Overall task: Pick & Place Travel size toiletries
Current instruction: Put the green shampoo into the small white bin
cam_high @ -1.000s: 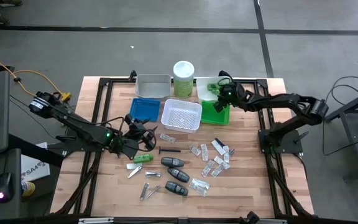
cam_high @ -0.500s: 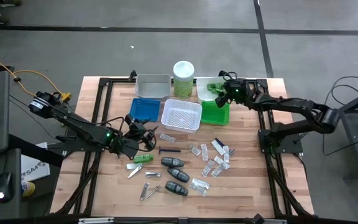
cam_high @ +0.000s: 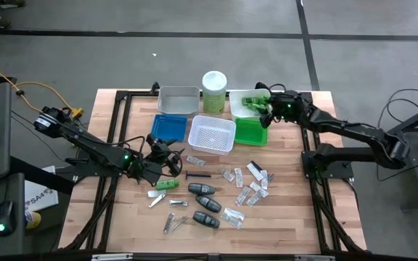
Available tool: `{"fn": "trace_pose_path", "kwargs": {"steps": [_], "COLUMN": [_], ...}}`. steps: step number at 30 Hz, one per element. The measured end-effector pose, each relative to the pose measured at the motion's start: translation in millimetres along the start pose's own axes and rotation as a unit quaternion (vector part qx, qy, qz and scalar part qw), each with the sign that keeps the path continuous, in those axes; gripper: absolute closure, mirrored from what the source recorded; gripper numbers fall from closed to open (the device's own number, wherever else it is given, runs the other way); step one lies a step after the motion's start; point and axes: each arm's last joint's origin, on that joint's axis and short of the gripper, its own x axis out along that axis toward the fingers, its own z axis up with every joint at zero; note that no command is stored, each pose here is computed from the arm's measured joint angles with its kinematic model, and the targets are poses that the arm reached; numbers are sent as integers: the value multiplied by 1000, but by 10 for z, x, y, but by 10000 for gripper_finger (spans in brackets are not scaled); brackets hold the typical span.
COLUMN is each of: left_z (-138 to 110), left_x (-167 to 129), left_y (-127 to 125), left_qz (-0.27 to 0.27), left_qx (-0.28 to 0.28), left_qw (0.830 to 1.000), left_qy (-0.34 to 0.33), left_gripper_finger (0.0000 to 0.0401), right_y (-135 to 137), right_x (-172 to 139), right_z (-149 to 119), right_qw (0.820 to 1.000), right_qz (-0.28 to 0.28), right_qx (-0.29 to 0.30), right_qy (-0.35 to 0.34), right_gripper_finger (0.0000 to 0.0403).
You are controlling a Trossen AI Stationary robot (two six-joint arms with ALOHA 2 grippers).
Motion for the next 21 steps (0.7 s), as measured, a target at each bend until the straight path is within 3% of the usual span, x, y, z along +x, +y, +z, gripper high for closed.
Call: {"fn": "trace_pose_path", "kwargs": {"steps": [16,21], "left_z": [0,0], "left_x": [1,1], "left_y": [1,1], "left_qz": [1,1], "left_qx": [-3,-5], "left_qw": [1000,1000], "left_qy": [0,0], "left_gripper_finger": [187,187], "right_y": [-4,21], "right_x": [-51,-53], "right_z": [-28,-29], "right_qw": [1000,999], "right_qz": [1,24], "right_qx": [-20,-39], "right_qy": [15,16], "right_gripper_finger": [159,159]}}
